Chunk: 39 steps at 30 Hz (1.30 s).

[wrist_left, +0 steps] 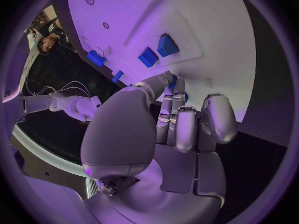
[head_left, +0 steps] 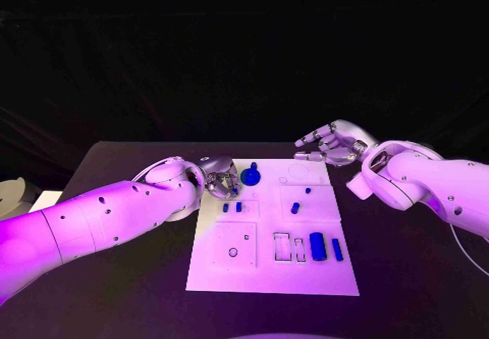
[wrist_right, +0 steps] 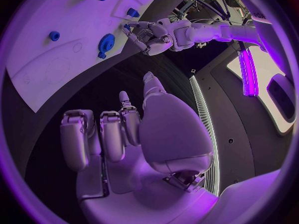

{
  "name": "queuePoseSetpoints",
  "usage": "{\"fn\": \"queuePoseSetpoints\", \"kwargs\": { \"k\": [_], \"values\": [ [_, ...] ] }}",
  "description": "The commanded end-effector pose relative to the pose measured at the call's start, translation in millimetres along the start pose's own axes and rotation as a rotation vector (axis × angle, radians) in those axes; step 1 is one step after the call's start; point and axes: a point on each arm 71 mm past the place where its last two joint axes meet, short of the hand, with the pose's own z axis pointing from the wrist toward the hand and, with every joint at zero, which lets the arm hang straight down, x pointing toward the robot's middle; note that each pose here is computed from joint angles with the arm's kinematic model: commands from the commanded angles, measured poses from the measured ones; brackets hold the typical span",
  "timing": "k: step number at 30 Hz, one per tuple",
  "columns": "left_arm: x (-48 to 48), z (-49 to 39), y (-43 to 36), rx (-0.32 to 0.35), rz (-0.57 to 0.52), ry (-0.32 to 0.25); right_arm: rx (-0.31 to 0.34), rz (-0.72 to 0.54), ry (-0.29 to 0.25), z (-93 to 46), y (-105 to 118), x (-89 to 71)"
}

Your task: Assemble the parts on the task board

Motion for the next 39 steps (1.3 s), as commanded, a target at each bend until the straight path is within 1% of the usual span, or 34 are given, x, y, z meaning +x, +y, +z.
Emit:
{"fn": "queuePoseSetpoints", "kwargs": {
  "k": [1, 6, 14, 23, 32, 35, 39],
  "values": [
    [1.8, 0.5, -4.5, 0.025, -0.005, 0.01, -0.011, -0.005, 0.014, 0.2, 1, 1.6],
    [2.3, 0.5, -4.6, 0.022, -0.004, 0.017, -0.011, -0.005, 0.015, 0.4, 1, 1.8],
    [3.8, 0.6, -1.1, -0.007, 0.0, 0.04, -0.011, -0.005, 0.014, 0.5, 1, 1.8],
    [5.5, 1.6, 0.5, -0.024, 0.003, 0.06, -0.011, -0.005, 0.014, 0.5, 1, 1.8],
    [5.4, 1.7, 1.4, -0.028, 0.003, 0.055, -0.01, -0.005, 0.014, 0.5, 0, 1.6],
    [5.1, 1.5, 2.6, -0.032, 0.003, 0.053, -0.006, -0.005, 0.013, 0.4, 0, 1.1],
    [4.3, 0.6, 6.3, -0.045, 0.003, 0.049, 0.009, -0.013, 0.017, 0.2, -2, 0.5]
  ]
}}
